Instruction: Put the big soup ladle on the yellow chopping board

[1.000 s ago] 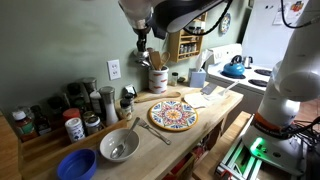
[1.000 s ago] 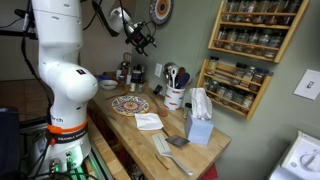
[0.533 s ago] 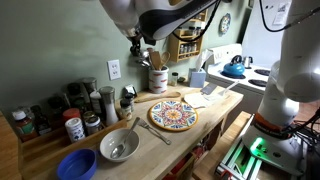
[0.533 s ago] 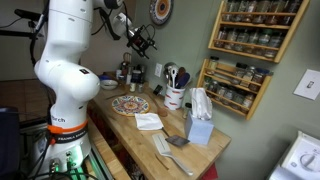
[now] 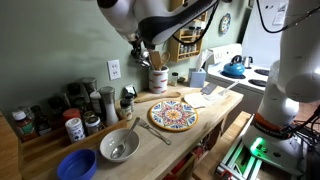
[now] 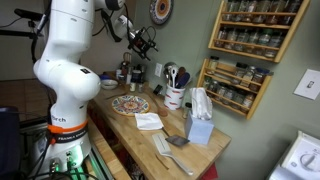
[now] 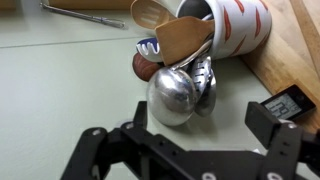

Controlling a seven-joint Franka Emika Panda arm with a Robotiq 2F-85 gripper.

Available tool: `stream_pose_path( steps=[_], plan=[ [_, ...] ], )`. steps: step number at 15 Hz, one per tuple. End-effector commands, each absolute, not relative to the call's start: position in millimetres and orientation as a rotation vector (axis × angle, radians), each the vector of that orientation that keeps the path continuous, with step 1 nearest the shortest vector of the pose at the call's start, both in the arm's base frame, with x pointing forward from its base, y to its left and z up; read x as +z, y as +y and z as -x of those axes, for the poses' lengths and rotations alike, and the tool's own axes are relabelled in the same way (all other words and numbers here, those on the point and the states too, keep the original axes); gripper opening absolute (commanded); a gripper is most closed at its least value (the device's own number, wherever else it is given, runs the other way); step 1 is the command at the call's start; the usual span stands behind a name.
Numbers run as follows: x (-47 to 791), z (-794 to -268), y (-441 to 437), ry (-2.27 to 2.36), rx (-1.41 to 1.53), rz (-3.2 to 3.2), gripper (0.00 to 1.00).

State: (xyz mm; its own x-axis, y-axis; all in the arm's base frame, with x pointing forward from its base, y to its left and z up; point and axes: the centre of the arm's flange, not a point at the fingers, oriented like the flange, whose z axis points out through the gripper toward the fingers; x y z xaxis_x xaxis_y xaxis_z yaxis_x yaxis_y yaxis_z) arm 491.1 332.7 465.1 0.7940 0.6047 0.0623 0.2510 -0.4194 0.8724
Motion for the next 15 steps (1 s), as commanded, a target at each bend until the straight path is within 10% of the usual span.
stream_pose_path(
  steps=[1, 15],
  plan=[
    [431.7, -514.4, 341.2, 0.511, 0.456, -1.981, 1.0],
    [398.7, -545.6, 362.2, -0.007, 0.586, -1.876, 1.0]
  ],
)
